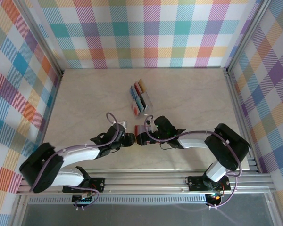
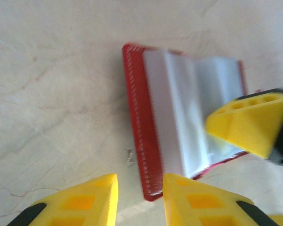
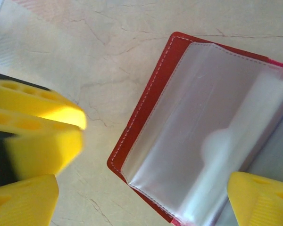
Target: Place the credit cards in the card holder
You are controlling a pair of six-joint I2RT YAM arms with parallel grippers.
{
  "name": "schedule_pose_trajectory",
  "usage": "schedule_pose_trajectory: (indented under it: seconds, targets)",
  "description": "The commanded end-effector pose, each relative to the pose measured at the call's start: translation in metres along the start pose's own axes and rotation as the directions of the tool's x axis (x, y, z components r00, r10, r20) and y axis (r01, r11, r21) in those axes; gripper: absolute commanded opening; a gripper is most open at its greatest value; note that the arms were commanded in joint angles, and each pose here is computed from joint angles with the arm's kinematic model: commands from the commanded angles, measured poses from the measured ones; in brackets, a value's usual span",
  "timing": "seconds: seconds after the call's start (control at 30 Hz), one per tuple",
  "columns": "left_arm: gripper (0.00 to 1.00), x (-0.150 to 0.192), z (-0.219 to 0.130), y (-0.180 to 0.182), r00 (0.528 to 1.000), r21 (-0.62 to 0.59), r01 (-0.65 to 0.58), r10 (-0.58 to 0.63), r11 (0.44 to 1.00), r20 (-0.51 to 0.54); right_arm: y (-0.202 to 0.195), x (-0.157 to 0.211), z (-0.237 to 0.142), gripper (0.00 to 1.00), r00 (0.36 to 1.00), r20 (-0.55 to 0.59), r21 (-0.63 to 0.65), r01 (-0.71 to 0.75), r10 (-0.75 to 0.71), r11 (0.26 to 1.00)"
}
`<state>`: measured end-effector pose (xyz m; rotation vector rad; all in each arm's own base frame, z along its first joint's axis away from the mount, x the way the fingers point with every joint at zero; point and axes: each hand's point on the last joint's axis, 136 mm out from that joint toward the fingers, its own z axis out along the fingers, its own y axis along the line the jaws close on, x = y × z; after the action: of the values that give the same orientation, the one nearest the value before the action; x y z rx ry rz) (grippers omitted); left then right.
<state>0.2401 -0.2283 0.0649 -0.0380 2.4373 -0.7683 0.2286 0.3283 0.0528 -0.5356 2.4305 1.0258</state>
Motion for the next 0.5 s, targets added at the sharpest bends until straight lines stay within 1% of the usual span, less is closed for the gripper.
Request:
schedule_pose_trajectory:
  seconds: [0.0,0.1,0.2,0.3,0.47]
  targets:
    - [0.33,-0.011,-0.020,-0.005,0.999,0.018,0.023,-0.024,1.000,0.040,0.009,0.009,0.009,0.93,0.999,-0.052,-0.071,0.005,-0.009,0.997]
    - [0.35,-0.020,-0.031,-0.007,0.997,0.012,0.021,-0.022,1.000,0.073,0.013,0.012,0.014,0.92,0.997,-0.069,-0.100,0.008,-0.015,0.995]
    - [0.35,-0.024,-0.030,-0.014,0.998,0.026,0.016,-0.018,1.000,0.067,0.015,0.014,0.016,0.91,0.997,-0.076,-0.115,0.014,-0.023,0.993]
    - [0.33,-0.027,-0.020,-0.023,0.999,0.042,0.005,-0.007,0.999,0.046,0.017,0.016,0.013,0.90,0.997,-0.074,-0.117,0.028,-0.037,0.993]
    - [0.29,-0.031,0.008,-0.033,1.000,0.040,0.000,0.000,0.999,-0.006,0.018,0.018,0.007,0.90,0.997,-0.065,-0.108,0.040,-0.048,0.993]
